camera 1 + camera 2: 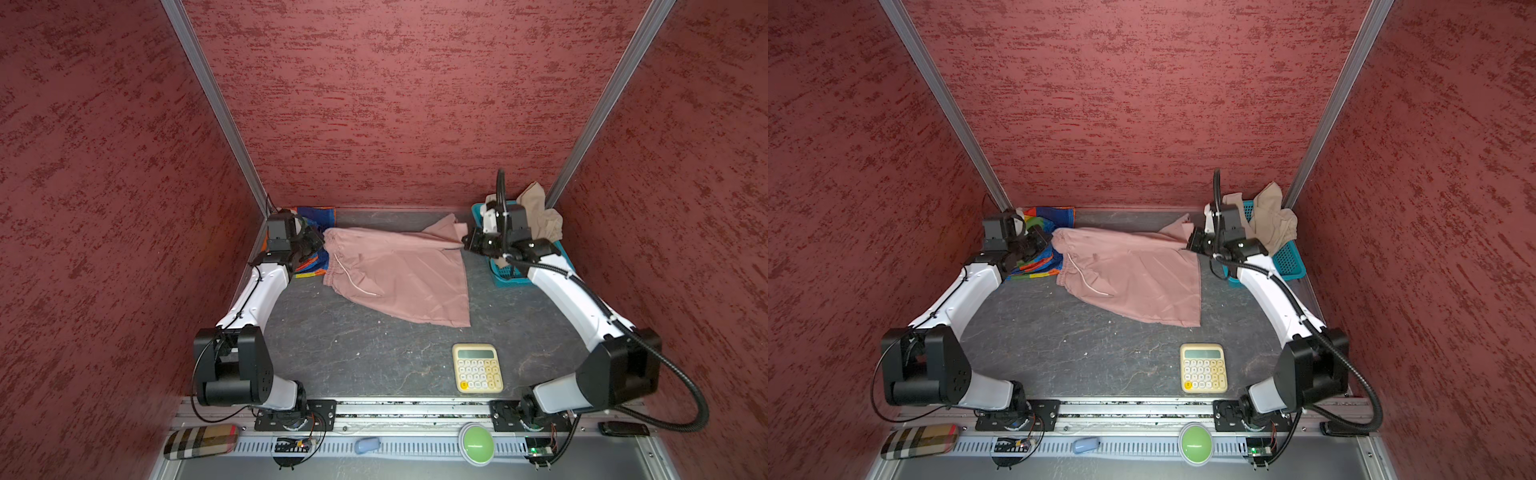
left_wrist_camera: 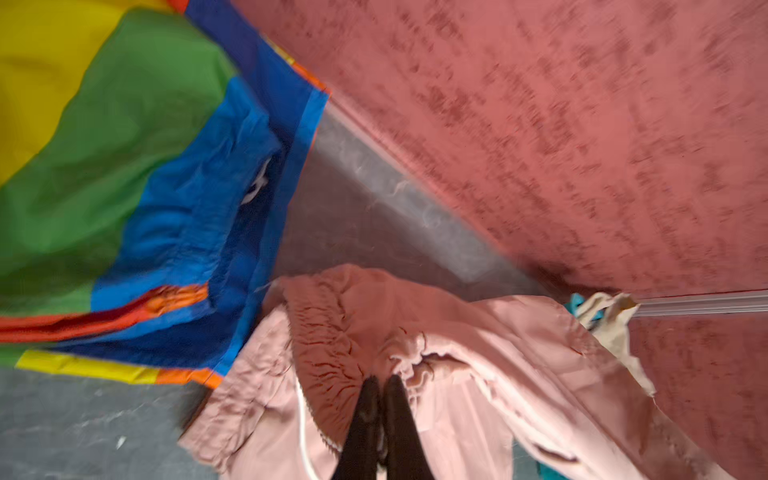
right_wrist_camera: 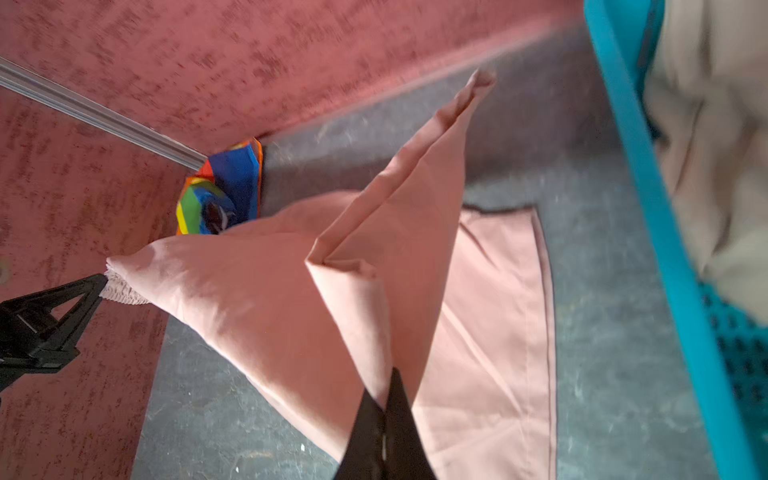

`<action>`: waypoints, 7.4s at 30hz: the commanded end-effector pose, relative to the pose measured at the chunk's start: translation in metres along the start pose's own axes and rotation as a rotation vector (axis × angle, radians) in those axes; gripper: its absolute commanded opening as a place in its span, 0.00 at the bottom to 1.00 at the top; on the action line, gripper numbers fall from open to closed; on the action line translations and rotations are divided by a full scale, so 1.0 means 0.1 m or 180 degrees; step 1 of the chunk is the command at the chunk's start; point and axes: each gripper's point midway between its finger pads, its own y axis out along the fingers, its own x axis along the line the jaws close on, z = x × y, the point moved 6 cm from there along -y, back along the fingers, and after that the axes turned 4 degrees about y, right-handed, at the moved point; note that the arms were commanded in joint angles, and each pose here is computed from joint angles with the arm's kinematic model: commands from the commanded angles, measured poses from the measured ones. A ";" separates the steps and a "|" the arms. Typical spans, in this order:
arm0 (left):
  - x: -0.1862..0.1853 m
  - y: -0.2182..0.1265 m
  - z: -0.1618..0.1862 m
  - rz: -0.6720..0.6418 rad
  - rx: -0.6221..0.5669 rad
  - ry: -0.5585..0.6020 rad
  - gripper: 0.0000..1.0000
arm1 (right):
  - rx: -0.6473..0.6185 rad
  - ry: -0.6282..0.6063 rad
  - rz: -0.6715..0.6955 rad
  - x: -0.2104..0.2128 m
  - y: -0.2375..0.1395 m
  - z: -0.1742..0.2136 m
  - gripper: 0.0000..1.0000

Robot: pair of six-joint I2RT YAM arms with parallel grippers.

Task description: Fold and stack the shorts

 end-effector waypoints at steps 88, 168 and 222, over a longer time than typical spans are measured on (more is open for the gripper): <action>0.66 0.17 1.37 0.0762 0.1649 -0.2806 0.90 | 0.0535 0.0282 0.0322 -0.91 0.35 1.03 0.00; 1.05 0.59 1.14 0.0639 0.1236 -0.2110 0.00 | 0.0681 0.0745 0.0564 -1.37 0.26 1.58 0.00; 0.81 0.02 0.89 0.0658 0.0891 -0.2011 0.90 | 0.0156 0.0282 0.0709 -0.85 0.22 0.46 0.54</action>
